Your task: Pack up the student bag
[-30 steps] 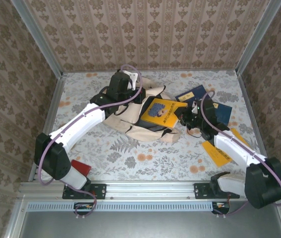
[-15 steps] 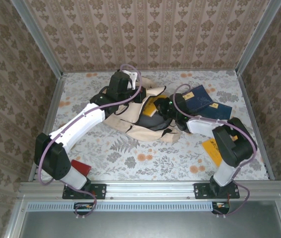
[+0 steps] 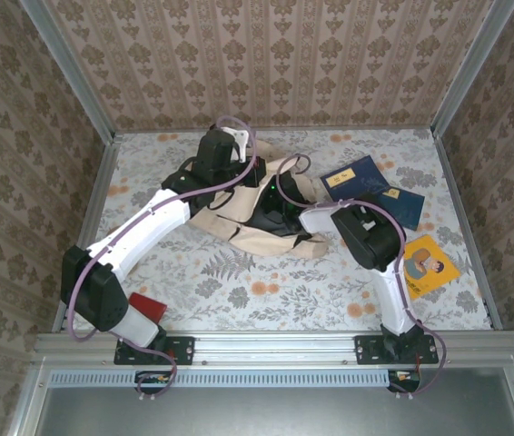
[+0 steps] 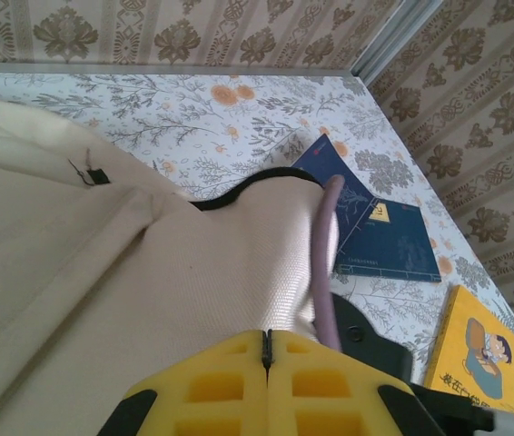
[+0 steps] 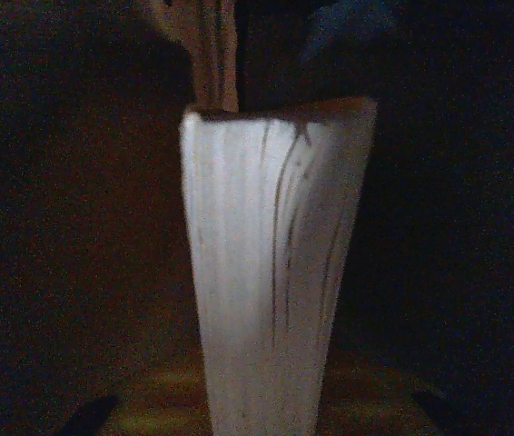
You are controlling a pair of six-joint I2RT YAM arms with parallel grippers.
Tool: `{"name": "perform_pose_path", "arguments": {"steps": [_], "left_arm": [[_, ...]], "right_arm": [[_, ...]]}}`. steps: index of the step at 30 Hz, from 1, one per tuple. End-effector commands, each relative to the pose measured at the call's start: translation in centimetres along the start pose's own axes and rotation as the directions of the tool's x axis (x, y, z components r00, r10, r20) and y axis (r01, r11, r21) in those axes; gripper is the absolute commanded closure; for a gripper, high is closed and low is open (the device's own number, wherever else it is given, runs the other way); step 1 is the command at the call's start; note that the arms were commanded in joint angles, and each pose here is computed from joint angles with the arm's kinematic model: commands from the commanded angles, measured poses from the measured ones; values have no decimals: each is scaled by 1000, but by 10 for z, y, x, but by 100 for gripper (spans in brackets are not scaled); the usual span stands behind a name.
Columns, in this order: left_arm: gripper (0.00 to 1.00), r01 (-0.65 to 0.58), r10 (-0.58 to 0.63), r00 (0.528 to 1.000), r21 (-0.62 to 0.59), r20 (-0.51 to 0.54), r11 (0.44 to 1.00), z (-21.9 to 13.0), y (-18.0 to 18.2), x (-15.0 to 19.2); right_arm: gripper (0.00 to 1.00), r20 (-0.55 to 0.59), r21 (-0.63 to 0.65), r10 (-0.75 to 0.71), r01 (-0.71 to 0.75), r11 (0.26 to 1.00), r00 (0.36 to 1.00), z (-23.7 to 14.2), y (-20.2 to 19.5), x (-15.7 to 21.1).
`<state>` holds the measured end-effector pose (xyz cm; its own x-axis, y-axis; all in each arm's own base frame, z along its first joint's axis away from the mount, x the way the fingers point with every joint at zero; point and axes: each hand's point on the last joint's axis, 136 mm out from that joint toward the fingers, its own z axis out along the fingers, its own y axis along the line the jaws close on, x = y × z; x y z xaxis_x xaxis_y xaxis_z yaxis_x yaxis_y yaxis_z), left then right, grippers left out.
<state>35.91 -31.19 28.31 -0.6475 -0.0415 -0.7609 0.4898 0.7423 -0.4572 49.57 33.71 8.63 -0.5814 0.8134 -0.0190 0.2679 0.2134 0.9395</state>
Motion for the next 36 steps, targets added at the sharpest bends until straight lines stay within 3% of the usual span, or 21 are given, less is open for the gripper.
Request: {"name": "perform_pose_path", "arguments": {"steps": [1, 7, 11, 17, 22, 29, 36], "left_arm": [[100, 18, -24, 994, 61, 111, 998, -29, -18, -35], [100, 52, -56, 992, 38, 112, 998, -30, 1, -35], [100, 65, -67, 992, 16, 111, 998, -32, 14, -33], [100, 76, -75, 994, -15, 85, 997, -31, 31, -22], [100, 78, -76, 996, -41, 36, 996, -28, 43, 0], [100, 99, -101, 995, -167, -5, 981, -41, 81, 31], [100, 89, -96, 995, -251, -18, 964, -75, 110, 47]], "right_arm": [[76, -13, -53, 29, -29, 998, 1000, 4, 18, 9], [35, 4, -2, -11, 11, 1000, 1000, -30, 8, -8], [25, -26, 7, -24, 24, 1000, 999, -63, 3, -15], [24, -97, 93, -132, 141, 986, 986, -123, 0, -12], [29, -75, 220, -197, 209, 953, 978, -175, -21, -27], [32, 29, 492, -386, 323, 809, 922, -250, -52, -92], [32, 61, 550, -351, 262, 793, 935, -259, -69, -149]]}}
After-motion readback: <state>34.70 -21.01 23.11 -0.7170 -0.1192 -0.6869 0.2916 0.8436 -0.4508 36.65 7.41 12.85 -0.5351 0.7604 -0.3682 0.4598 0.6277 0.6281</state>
